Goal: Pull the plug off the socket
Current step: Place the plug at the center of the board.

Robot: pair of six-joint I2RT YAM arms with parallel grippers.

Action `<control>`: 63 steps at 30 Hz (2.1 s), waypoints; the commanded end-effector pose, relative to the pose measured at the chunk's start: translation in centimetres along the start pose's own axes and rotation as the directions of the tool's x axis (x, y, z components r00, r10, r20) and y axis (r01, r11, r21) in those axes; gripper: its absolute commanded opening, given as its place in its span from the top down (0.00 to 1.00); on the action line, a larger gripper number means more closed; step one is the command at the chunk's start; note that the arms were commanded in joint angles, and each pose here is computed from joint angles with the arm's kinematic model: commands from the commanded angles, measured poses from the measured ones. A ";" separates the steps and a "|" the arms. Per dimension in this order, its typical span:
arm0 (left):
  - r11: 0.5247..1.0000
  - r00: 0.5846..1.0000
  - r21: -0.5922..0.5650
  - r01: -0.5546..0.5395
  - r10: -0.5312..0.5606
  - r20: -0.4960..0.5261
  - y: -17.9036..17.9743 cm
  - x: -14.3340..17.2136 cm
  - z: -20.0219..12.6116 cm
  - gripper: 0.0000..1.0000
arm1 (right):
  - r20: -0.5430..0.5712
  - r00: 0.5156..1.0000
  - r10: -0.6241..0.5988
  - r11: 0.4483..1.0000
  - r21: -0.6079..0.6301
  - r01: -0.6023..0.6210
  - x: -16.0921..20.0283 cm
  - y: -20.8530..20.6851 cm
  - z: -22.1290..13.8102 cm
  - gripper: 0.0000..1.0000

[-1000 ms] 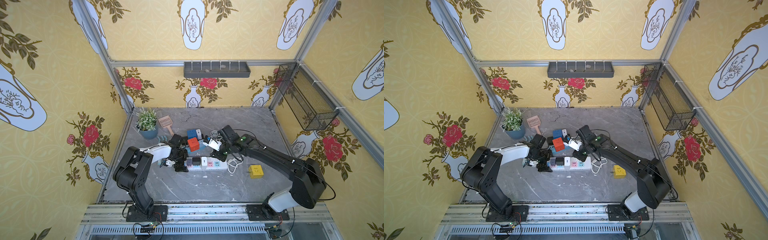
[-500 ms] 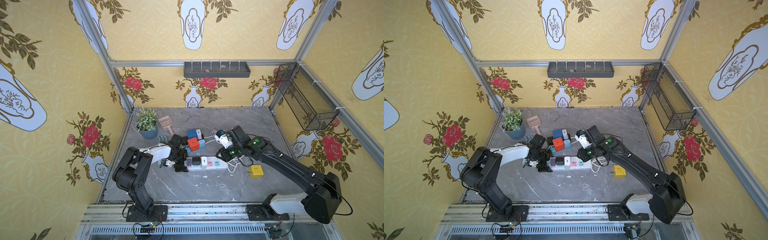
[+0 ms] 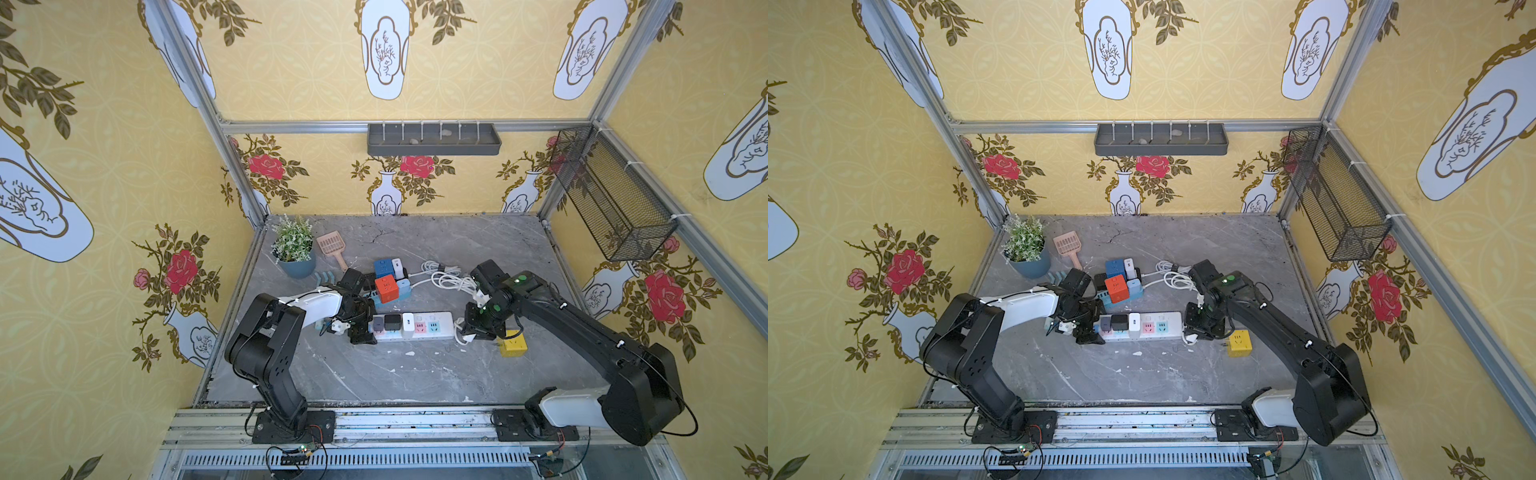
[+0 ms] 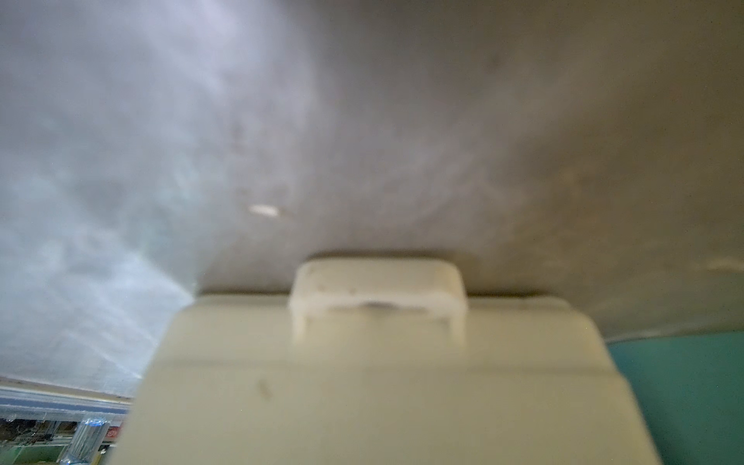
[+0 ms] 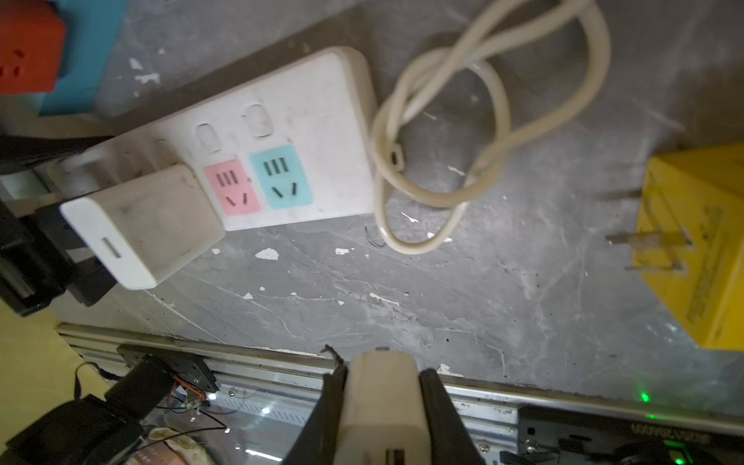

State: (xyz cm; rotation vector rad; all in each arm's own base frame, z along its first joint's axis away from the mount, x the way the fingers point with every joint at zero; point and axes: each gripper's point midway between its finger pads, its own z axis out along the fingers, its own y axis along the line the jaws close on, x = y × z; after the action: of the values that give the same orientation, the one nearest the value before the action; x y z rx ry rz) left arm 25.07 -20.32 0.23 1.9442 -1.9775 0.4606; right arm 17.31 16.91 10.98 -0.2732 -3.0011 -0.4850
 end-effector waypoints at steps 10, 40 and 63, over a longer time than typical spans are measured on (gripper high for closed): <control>0.933 0.922 0.104 0.346 -0.358 0.146 -0.3 -3.7 0.7 0.83 | -0.103 0.889 0.447 0.894 0.088 -0.439 3.3 -5.8 1.5 0.81; 0.935 0.924 0.104 0.339 -0.352 0.148 -0.1 -3.7 0.5 0.83 | -0.195 0.649 0.736 0.661 -0.001 -0.750 3.3 -10.4 3.9 0.73; 0.936 0.924 0.097 0.339 -0.350 0.151 -0.2 -3.7 0.9 0.83 | -0.067 0.694 0.717 0.695 -0.021 -0.719 1.8 -11.5 3.0 0.59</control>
State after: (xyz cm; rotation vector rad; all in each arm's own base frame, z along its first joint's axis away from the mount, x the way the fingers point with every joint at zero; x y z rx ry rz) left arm 25.09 -20.31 0.25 1.9480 -1.9745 0.4644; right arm 13.04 7.83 4.71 -1.3399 -2.4893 -0.4675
